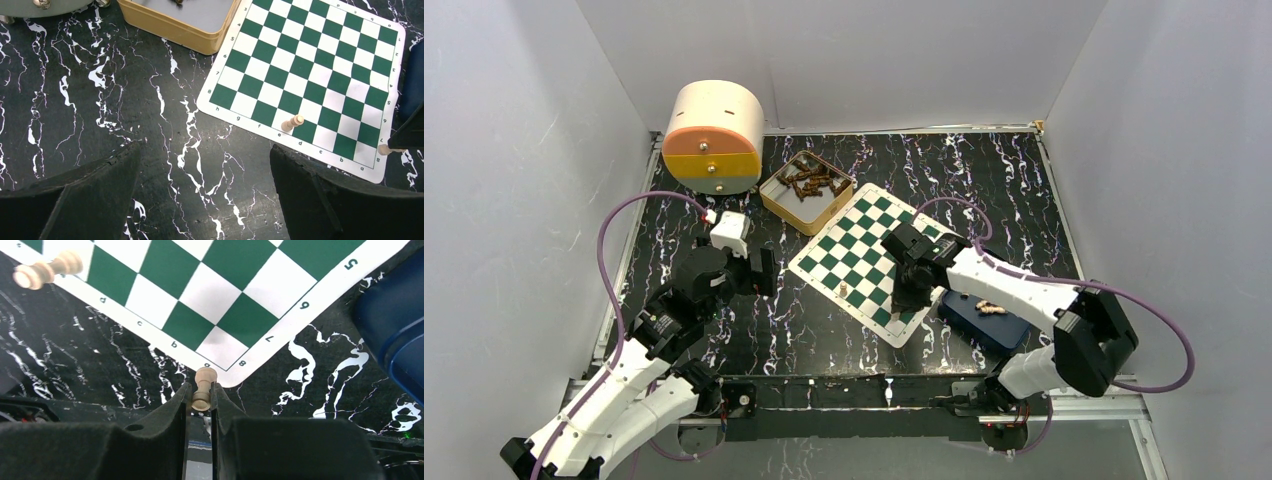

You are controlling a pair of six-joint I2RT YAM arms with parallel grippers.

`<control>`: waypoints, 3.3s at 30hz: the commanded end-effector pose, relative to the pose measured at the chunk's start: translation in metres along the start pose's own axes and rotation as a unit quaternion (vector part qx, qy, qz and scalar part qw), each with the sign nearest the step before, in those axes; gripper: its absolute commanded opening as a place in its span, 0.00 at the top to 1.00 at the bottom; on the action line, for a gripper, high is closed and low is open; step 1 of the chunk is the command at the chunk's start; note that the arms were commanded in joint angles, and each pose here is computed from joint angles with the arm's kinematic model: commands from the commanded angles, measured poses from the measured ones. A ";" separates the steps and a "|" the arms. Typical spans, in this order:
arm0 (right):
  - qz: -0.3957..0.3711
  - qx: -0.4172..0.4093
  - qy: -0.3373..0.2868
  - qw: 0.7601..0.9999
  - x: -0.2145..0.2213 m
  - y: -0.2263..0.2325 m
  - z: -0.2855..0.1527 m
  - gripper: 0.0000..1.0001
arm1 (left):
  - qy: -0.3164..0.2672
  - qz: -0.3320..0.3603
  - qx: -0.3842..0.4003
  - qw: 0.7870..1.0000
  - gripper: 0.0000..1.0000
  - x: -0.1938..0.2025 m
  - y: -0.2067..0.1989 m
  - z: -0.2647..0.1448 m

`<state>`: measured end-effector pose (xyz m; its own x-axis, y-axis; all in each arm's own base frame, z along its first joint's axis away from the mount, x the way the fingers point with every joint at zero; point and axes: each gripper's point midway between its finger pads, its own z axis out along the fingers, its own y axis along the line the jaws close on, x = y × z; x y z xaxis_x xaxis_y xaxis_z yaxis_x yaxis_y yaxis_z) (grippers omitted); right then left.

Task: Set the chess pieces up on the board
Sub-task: Place the chess piece on the chessboard, then pick up the chess piece from the storage box.

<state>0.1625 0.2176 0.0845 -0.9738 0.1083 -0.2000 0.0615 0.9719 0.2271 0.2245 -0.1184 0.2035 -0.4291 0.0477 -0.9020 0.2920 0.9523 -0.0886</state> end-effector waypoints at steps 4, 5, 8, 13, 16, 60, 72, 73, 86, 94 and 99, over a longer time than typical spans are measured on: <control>0.011 0.008 0.003 1.000 0.004 -0.002 0.020 0.78 | -0.020 0.000 -0.008 1.000 0.02 -0.008 0.003 -0.001; 0.010 0.006 0.005 1.000 0.005 -0.001 0.022 0.78 | -0.020 0.000 -0.008 1.000 0.02 -0.008 0.003 -0.001; 0.012 0.001 0.012 1.000 0.009 -0.001 0.027 0.79 | -0.020 0.001 -0.007 1.000 0.02 -0.008 0.003 -0.001; 0.011 0.008 0.010 1.000 0.008 -0.003 0.033 0.78 | -0.019 0.002 -0.005 1.000 0.02 -0.008 0.002 -0.002; 0.009 0.013 0.008 1.000 0.007 -0.004 0.036 0.79 | -0.019 0.002 -0.006 1.000 0.02 -0.007 0.002 -0.001; -0.032 0.017 -0.060 0.998 -0.034 0.011 -0.011 0.57 | -0.012 0.007 -0.001 1.000 0.02 -0.004 0.001 0.001; 0.017 0.112 -0.135 0.984 -0.082 -0.061 -0.053 0.64 | -0.011 0.007 0.005 1.000 0.02 -0.004 -0.001 0.000; 0.026 0.114 -0.143 0.983 -0.088 -0.070 -0.057 0.64 | -0.011 0.007 0.005 1.000 0.02 -0.004 -0.001 0.000; 0.126 0.131 -0.167 0.969 -0.116 -0.163 -0.045 0.64 | -0.011 0.008 0.006 1.000 0.02 -0.004 -0.002 0.000; 0.164 0.140 -0.173 0.961 -0.124 -0.192 -0.027 0.60 | -0.012 0.009 0.006 1.000 0.02 -0.004 -0.001 -0.001; 0.174 0.136 -0.164 0.961 -0.125 -0.200 -0.017 0.56 | -0.013 0.010 0.006 1.000 0.02 -0.004 -0.001 -0.001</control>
<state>0.2543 0.0085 0.0837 -0.7774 0.4558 -0.4335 0.4819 0.8745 0.0552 0.2233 -0.1187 0.2009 -0.4291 0.0647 -0.9010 0.3058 0.9489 -0.0775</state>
